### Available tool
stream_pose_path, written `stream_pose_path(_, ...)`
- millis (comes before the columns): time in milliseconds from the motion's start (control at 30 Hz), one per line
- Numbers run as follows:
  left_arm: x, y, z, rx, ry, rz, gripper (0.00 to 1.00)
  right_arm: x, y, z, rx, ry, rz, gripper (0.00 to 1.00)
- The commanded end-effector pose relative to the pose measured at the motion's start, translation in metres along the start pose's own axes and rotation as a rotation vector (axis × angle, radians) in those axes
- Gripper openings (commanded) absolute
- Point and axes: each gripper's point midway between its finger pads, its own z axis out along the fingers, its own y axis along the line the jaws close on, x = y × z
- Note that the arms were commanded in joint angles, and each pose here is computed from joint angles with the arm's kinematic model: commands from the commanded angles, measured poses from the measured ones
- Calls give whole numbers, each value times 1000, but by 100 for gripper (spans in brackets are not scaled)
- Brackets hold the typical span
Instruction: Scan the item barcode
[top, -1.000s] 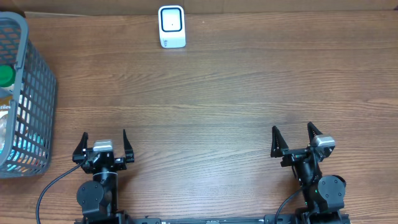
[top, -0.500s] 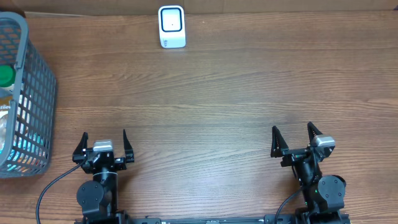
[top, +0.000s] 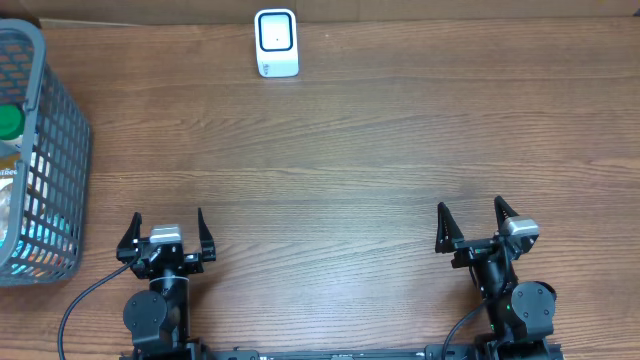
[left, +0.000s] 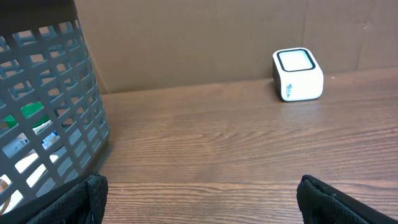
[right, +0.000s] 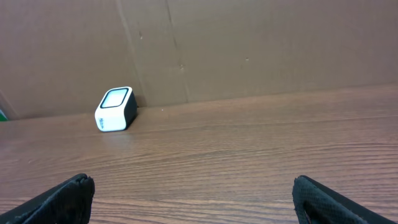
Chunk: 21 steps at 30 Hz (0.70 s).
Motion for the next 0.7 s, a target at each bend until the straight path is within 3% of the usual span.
stream_pose_path(0, 2, -1, 0, -1, -6, 6, 100, 1, 0, 0, 0, -7, 1, 100)
stream_pose_path(433, -3, 0, 0, -2, -21, -45, 100, 1, 0, 0, 0, -7, 1, 100)
stream_pose_path(667, -29, 3, -5, -8, -87, -99, 100, 1, 0, 0, 0, -7, 1, 100)
